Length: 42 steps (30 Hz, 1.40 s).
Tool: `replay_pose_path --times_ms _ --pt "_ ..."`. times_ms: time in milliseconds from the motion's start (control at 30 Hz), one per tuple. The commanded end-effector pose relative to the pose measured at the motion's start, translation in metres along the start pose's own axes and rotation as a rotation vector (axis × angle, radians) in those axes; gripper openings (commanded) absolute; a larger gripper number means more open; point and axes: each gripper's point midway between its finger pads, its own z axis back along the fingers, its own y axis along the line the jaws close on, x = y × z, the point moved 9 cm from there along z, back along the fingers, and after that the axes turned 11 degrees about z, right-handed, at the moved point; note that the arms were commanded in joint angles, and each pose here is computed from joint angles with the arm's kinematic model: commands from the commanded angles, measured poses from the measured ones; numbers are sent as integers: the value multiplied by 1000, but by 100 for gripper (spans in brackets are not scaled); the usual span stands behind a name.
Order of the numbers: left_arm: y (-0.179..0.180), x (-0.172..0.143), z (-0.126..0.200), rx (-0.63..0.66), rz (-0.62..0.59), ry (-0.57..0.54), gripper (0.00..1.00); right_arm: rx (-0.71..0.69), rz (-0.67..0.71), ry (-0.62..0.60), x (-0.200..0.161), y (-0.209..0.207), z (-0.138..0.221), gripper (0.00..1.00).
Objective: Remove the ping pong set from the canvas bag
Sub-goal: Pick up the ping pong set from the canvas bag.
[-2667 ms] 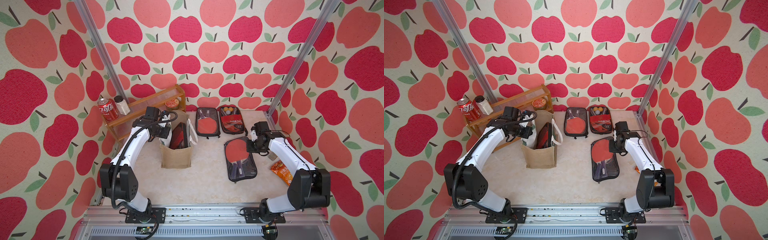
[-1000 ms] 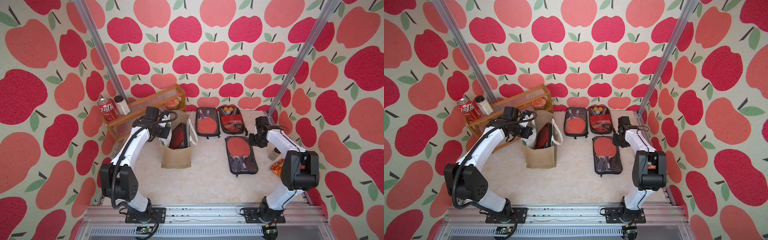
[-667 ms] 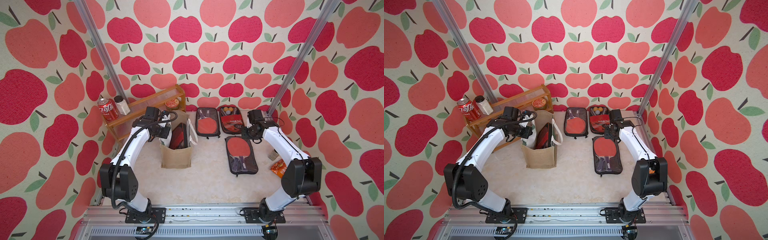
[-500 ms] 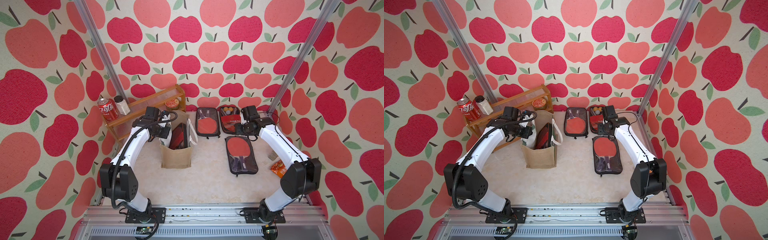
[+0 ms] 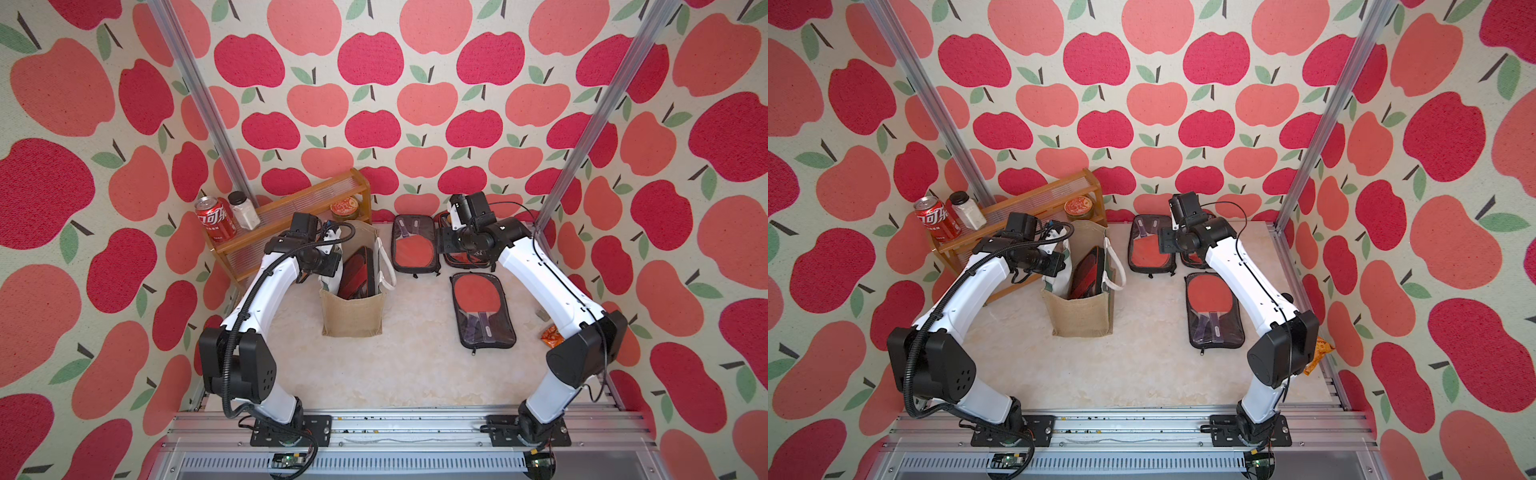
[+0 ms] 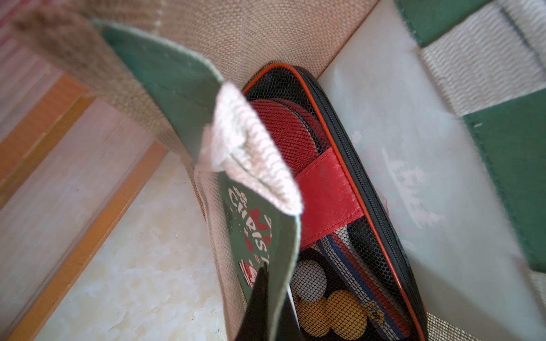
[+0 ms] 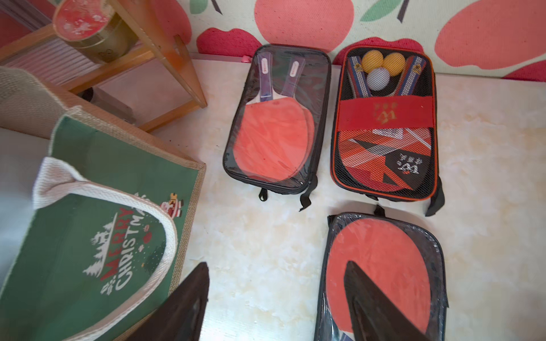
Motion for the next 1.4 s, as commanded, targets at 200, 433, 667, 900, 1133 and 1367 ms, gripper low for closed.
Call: replay_pose_path --times_ms 200,433,667,900,1133,1367 --pt "-12 4 5 -30 -23 10 0 184 33 -45 31 66 -5 74" --pt "-14 7 7 -36 -23 5 0 286 129 -47 46 120 -6 73" --pt "-17 7 6 -36 -33 5 0 372 162 -31 48 152 -18 65" --pt "-17 6 6 -34 -34 8 0 426 161 42 35 170 -43 60" --pt "-18 6 4 -39 -35 12 0 439 173 136 20 183 -73 61" --pt "-20 3 -1 -42 -40 28 0 317 191 208 3 178 -99 64"
